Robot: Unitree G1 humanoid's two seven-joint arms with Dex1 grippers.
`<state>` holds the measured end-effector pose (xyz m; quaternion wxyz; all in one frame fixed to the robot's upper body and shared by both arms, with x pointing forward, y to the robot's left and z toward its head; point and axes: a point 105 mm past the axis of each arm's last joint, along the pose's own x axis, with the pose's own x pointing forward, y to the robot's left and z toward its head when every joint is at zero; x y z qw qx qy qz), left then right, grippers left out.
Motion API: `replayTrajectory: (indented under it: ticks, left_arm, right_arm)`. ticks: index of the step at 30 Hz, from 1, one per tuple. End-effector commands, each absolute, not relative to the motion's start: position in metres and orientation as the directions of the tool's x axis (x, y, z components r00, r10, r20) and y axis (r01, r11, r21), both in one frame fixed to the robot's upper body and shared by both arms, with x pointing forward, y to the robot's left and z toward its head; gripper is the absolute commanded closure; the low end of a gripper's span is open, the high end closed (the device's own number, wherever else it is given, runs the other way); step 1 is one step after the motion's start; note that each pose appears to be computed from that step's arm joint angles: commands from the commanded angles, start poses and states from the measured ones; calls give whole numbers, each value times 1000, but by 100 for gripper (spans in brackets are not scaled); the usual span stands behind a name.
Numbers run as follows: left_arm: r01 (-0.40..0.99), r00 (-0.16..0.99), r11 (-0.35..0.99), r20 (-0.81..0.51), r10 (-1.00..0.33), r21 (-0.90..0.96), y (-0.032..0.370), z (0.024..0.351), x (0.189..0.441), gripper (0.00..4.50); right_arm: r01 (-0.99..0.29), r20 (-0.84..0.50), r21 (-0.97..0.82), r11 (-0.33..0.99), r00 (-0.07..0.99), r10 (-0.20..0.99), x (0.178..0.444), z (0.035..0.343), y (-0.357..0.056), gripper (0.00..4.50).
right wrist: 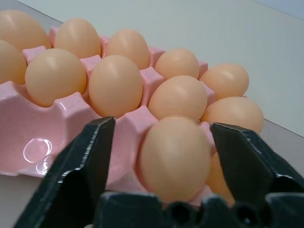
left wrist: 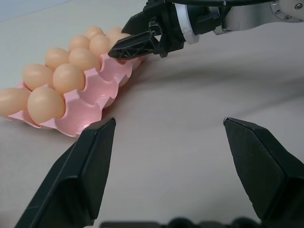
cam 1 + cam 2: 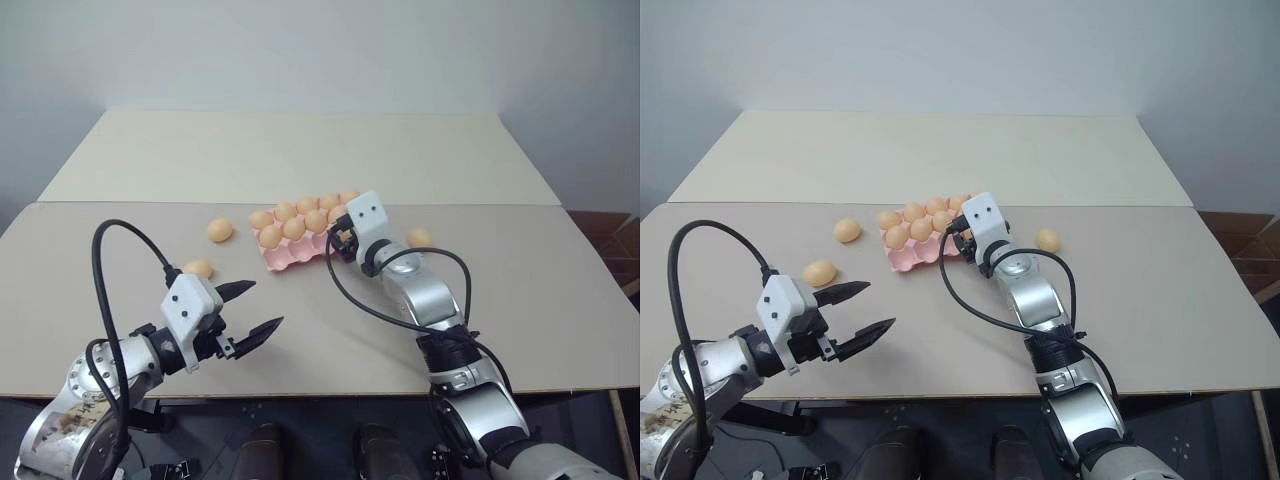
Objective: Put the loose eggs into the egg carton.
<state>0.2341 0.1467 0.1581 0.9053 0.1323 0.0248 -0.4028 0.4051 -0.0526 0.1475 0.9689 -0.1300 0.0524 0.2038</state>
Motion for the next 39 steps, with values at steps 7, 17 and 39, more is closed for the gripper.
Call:
replayTrajectory:
  ticks: [7, 17, 39]
  left_arm:
    - [736, 668, 631, -109, -736, 247, 138, 168, 230, 57]
    - [759, 637, 595, -108, -764, 264, 129, 170, 227, 57]
    - [830, 519, 467, -115, -847, 304, 93, 173, 244, 57]
  right_arm:
    - [-398, 100, -132, 908, 906, 412, 388, 217, -61, 3]
    - [-290, 104, -153, 945, 946, 308, 335, 208, -127, 3]
    - [-322, -166, -382, 866, 946, 278, 394, 163, -171, 3]
